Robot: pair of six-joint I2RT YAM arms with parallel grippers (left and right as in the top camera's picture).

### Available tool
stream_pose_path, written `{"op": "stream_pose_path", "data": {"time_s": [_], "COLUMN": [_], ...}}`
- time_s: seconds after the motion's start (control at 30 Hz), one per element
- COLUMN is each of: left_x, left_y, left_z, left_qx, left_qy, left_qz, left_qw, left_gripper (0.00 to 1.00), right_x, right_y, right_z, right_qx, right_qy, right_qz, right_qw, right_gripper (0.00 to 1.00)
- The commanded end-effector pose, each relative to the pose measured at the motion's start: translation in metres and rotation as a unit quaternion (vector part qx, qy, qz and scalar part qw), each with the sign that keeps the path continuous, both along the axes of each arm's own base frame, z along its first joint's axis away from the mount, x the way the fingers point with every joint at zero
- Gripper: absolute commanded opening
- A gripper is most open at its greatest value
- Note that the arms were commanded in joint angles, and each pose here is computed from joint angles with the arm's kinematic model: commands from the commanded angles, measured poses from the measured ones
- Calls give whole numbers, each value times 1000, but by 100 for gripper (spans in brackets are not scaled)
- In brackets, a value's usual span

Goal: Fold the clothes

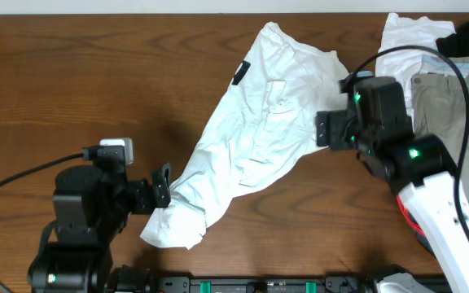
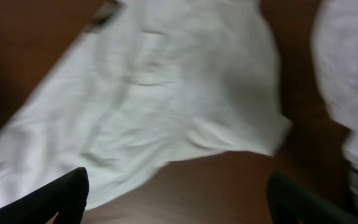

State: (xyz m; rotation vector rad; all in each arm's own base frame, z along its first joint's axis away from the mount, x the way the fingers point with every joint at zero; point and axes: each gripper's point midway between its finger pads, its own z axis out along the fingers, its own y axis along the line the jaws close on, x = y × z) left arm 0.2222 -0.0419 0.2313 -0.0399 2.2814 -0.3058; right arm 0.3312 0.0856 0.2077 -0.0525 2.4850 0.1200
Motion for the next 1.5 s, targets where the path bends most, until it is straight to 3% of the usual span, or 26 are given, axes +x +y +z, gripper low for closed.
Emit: {"op": "stream_pose_path", "data": {"time_s": [0.0,0.13,0.3,0.73,0.87,0.9,0.97,1.03,1.13,1.27,1.47], "left_x": [5,11,15,19,19,19,19,18,17,19,23], "left_y": [-2,-3,-3,-12,-12,-12,-13,-16,-26,-33,-48], "left_z": [-5,-16,-27,-38,-39,-39,-39,-38,-34,-30,-23], "left_qx": [-7,-6,-4,-21,-21,-21,-22,-30,-52,-64,-62], "left_qy": [23,50,75,104,105,105,105,105,103,94,72], "left_qz": [-2,-1,-1,-19,-19,-19,-20,-27,-49,-63,-94], "left_qw": [1000,999,997,994,994,994,994,994,992,991,991], "left_gripper": [98,98,98,98,98,98,98,98,98,98,98], "right_x": [13,21,25,47,56,58,57,52,33,-3,-59], "right_y": [-34,-37,-38,-50,-49,-49,-49,-53,-73,-102,-124], "right_z": [-34,-79,-126,-196,-205,-206,-211,-215,-219,-217,-210], "right_qx": [-39,-34,-45,-43,-40,-38,-39,-49,-83,-119,-106], "right_qy": [48,116,176,214,205,202,207,220,254,312,412], "right_qz": [-62,-28,-21,-52,-55,-55,-55,-60,-111,-184,-262], "right_qw": [996,992,983,974,976,977,976,972,957,924,866], "right_gripper": [90,84,84,80,64,56,27,14,2,1,1]}}
